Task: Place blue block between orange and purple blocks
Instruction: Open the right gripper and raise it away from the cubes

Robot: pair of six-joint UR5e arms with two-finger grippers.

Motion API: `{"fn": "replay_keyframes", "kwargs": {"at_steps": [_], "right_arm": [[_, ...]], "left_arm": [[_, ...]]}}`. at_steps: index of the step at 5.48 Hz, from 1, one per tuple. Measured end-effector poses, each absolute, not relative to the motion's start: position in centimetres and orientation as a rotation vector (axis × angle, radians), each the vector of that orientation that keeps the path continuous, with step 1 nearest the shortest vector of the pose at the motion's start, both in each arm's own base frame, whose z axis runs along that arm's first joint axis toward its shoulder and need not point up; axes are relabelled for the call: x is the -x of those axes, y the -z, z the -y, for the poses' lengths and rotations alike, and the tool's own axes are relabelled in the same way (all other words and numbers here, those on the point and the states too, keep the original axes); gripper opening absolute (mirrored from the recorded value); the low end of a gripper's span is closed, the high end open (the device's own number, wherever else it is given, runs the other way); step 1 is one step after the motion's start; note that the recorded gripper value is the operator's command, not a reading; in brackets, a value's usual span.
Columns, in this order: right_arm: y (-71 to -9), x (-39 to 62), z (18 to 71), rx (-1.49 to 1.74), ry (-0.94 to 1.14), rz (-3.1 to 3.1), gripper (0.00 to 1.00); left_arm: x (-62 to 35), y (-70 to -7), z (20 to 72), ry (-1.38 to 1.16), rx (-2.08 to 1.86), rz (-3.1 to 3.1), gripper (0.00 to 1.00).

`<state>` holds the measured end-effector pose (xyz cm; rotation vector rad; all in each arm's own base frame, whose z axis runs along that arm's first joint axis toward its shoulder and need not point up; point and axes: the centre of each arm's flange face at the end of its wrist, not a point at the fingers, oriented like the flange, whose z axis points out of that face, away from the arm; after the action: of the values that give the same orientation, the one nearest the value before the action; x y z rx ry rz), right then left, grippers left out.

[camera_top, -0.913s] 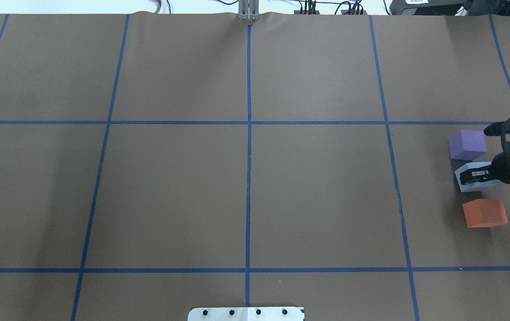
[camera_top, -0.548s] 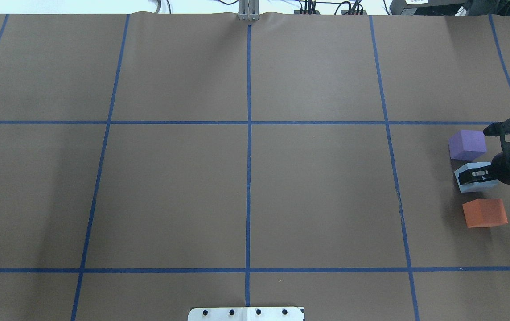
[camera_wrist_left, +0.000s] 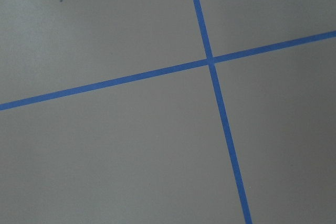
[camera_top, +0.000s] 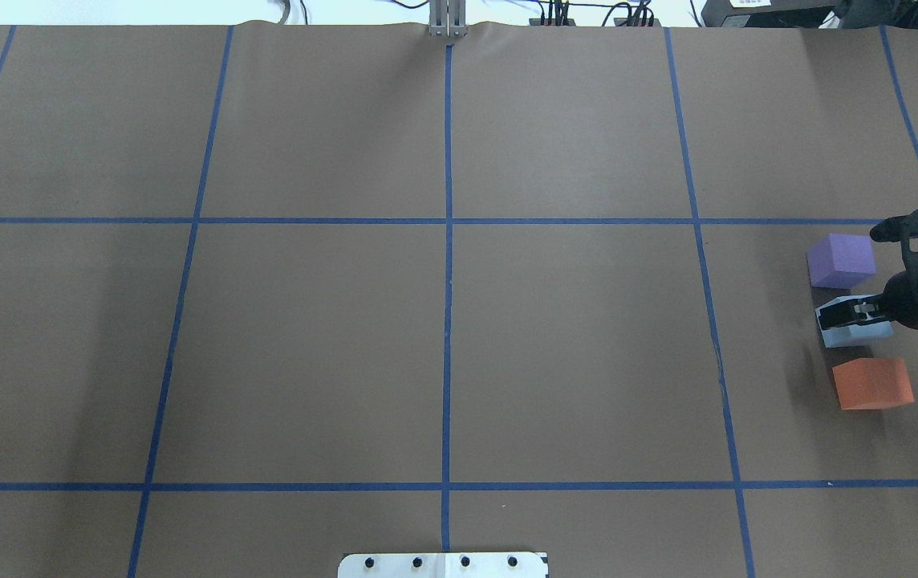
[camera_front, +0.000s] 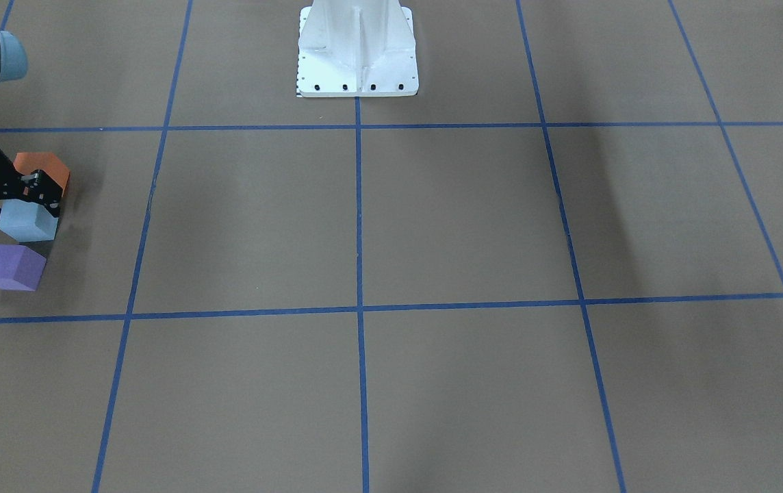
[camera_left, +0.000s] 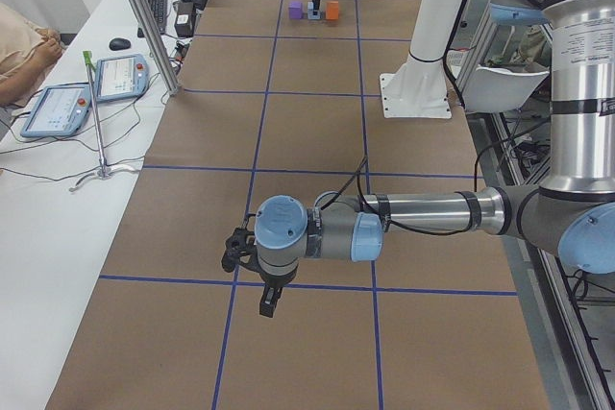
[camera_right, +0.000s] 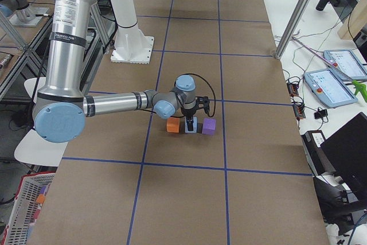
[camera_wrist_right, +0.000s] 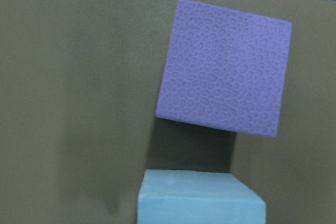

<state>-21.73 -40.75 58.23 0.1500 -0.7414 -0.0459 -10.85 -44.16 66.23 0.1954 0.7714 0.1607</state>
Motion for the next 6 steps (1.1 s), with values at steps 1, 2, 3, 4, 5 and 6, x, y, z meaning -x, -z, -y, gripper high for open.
{"fn": "replay_keyframes", "kwargs": {"at_steps": [1, 2, 3, 4, 5, 6], "right_arm": [[-56.9, 19.3, 41.6, -0.143, 0.012, 0.775, 1.00], [-55.8, 15.9, 42.4, -0.142, -0.017, 0.806, 1.00], [-55.7, 12.7, 43.2, -0.161, -0.006, 0.798, 1.00], [-56.8, 9.0, 43.8, -0.163, 0.039, 0.754, 0.99], [-58.4, 4.9, 43.9, -0.147, 0.086, 0.722, 0.99], [-60.0, 0.1, 43.4, -0.124, 0.127, 0.706, 0.99]], "left_arm": [[10.9, -66.2, 44.2, -0.161, -0.195, -0.771, 1.00], [10.8, -66.1, 44.2, -0.161, -0.196, -0.772, 1.00], [10.8, -66.1, 44.2, -0.161, -0.197, -0.772, 1.00], [10.9, -66.0, 44.2, -0.162, -0.198, -0.771, 1.00], [10.8, -66.0, 44.2, -0.162, -0.198, -0.772, 1.00], [10.9, -66.1, 44.2, -0.162, -0.197, -0.771, 1.00]]}}
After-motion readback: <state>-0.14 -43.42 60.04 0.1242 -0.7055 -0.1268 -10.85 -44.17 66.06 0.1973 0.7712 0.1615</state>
